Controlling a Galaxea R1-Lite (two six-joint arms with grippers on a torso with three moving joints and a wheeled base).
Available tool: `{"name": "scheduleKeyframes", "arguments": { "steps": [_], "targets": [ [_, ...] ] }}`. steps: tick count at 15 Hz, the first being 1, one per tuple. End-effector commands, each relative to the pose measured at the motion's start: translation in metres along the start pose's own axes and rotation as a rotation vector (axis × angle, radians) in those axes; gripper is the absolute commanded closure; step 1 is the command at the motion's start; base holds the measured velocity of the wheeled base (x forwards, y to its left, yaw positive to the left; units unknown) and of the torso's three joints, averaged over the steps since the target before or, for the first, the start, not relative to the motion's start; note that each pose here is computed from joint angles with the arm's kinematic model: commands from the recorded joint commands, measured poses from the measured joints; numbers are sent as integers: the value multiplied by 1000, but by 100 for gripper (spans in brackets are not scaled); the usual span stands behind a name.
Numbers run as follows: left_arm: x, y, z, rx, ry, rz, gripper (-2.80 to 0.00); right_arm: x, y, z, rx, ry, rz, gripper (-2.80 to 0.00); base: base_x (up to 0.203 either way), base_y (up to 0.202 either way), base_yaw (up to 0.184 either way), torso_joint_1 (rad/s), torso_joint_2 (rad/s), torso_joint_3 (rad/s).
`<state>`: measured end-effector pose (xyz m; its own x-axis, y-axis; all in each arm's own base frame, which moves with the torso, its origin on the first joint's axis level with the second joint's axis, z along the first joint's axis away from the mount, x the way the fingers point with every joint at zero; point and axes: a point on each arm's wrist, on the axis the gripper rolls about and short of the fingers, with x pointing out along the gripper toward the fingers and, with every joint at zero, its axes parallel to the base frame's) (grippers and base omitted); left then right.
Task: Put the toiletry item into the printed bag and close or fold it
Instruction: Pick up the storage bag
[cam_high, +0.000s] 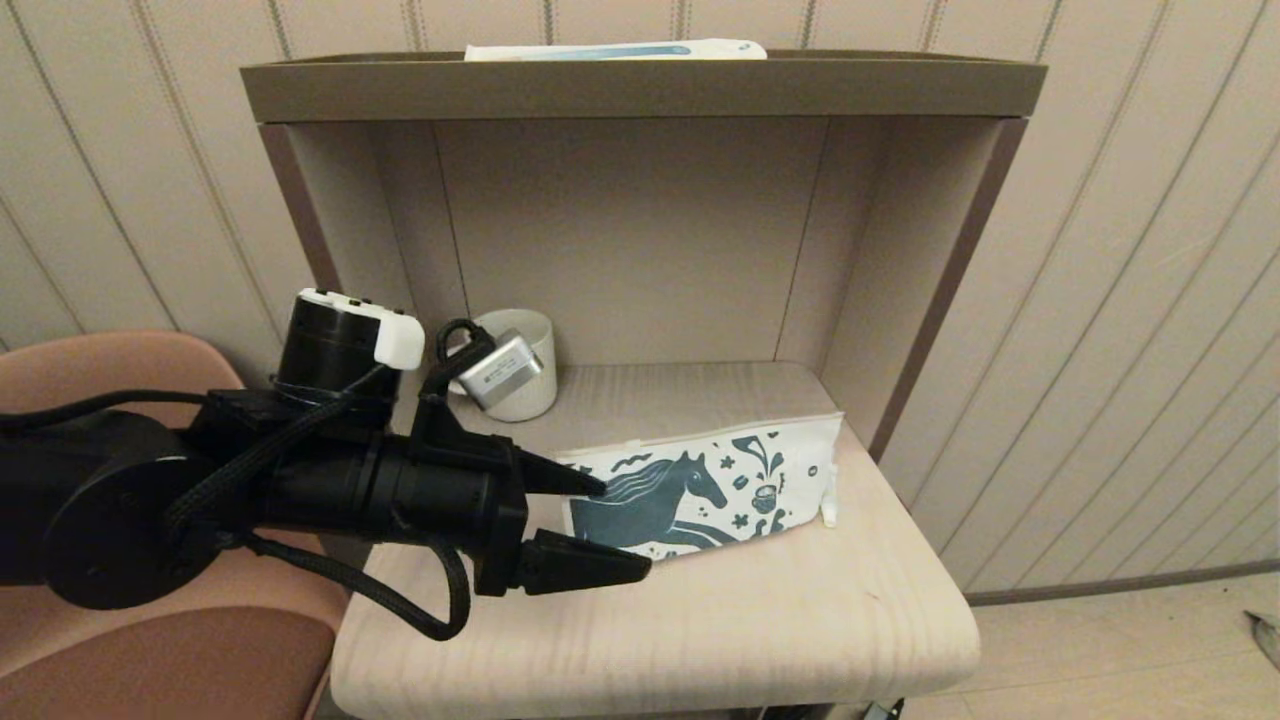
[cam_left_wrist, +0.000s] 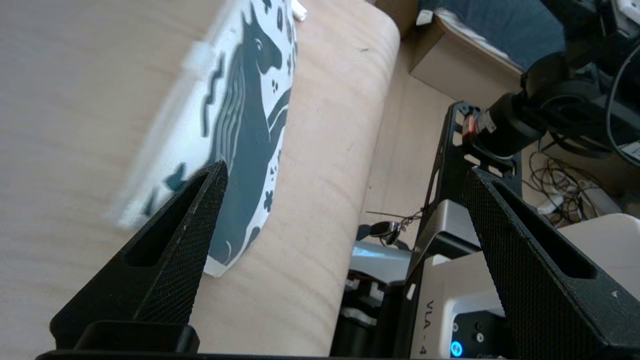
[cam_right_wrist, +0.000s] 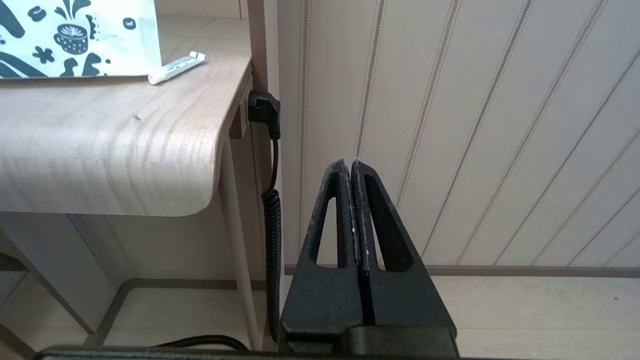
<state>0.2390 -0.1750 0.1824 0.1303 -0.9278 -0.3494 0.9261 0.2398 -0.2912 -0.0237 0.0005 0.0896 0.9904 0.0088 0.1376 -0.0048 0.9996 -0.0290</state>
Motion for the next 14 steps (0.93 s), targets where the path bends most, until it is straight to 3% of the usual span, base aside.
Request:
{"name": "scheduleKeyframes", "arguments": {
  "steps": [1, 8, 11, 14],
  "targets": [
    [1, 1, -1, -2, 2, -5, -280, 0, 0, 0, 0, -2, 0, 0, 0, 0, 0, 0, 0, 0],
    [-29, -28, 20, 78, -80, 1, -280, 0, 0, 0, 3, 0, 0, 0, 0, 0, 0, 0, 0, 0],
    [-50, -38, 23, 87, -103, 33, -280, 0, 0, 0, 3, 0, 0, 0, 0, 0, 0, 0, 0, 0],
    [-70, -25, 20, 53, -119, 123, -280, 0, 0, 0, 1, 0, 0, 0, 0, 0, 0, 0, 0, 0]
  ]
}}
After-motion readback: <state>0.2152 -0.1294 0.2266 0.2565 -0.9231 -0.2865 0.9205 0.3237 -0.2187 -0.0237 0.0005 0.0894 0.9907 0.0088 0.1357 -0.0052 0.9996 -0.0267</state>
